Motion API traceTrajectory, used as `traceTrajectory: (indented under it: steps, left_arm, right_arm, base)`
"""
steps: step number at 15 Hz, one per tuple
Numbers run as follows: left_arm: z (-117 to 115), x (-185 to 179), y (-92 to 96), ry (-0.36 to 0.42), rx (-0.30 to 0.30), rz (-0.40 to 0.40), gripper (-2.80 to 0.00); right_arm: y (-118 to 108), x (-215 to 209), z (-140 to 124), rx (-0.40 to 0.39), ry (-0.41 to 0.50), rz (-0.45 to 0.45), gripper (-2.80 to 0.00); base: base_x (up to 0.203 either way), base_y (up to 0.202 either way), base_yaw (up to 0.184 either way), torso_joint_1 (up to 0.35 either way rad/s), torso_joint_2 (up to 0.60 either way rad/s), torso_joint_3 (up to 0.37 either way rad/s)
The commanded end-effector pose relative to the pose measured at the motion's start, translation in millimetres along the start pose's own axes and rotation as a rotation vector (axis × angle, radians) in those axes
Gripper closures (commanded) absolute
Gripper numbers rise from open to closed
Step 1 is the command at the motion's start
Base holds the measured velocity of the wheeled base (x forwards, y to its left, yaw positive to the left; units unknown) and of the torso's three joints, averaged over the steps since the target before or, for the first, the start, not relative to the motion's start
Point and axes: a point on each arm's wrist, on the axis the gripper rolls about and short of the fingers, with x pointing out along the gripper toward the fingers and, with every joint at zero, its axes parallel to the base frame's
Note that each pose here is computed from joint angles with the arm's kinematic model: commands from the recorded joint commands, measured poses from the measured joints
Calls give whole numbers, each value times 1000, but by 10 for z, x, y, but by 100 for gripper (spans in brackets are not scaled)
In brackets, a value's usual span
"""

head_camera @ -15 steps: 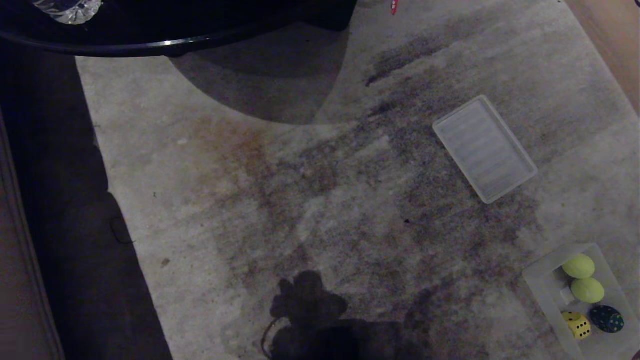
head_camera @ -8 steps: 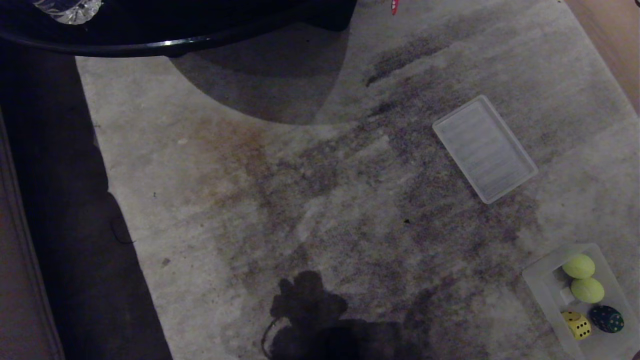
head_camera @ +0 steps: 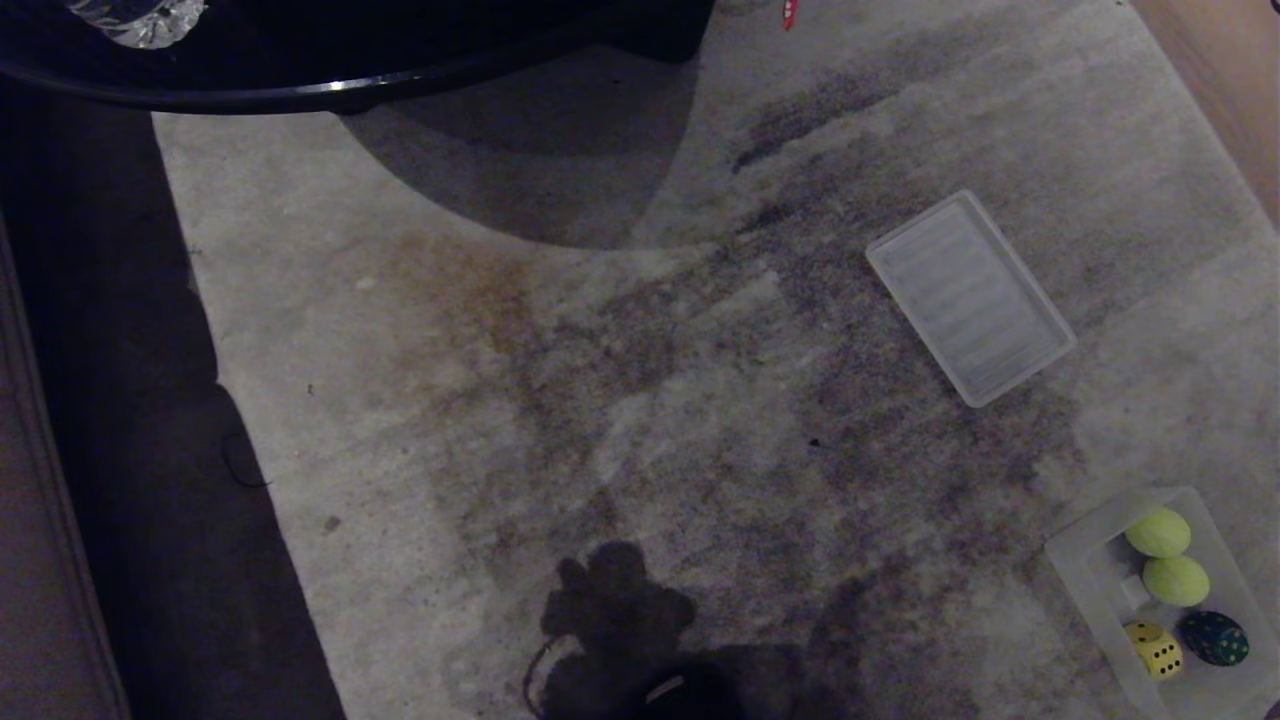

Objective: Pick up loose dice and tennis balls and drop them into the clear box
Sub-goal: Put the toys in the box

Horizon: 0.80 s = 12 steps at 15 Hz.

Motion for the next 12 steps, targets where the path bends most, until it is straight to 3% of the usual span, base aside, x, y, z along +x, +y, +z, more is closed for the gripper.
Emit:
traceTrajectory:
  steps: [1, 12]
  left_arm:
    - [-4, 1, 0, 1, -1, 1, 0]
    - [-4, 1, 0, 1, -2, 1, 0]
  right_arm:
    - [0, 1, 2, 0, 3, 0, 0]
    - [0, 2, -1, 0, 4, 0, 0]
  base:
    - [1, -1, -56, 6, 2, 3]
    - [2, 9, -152, 1, 2, 2]
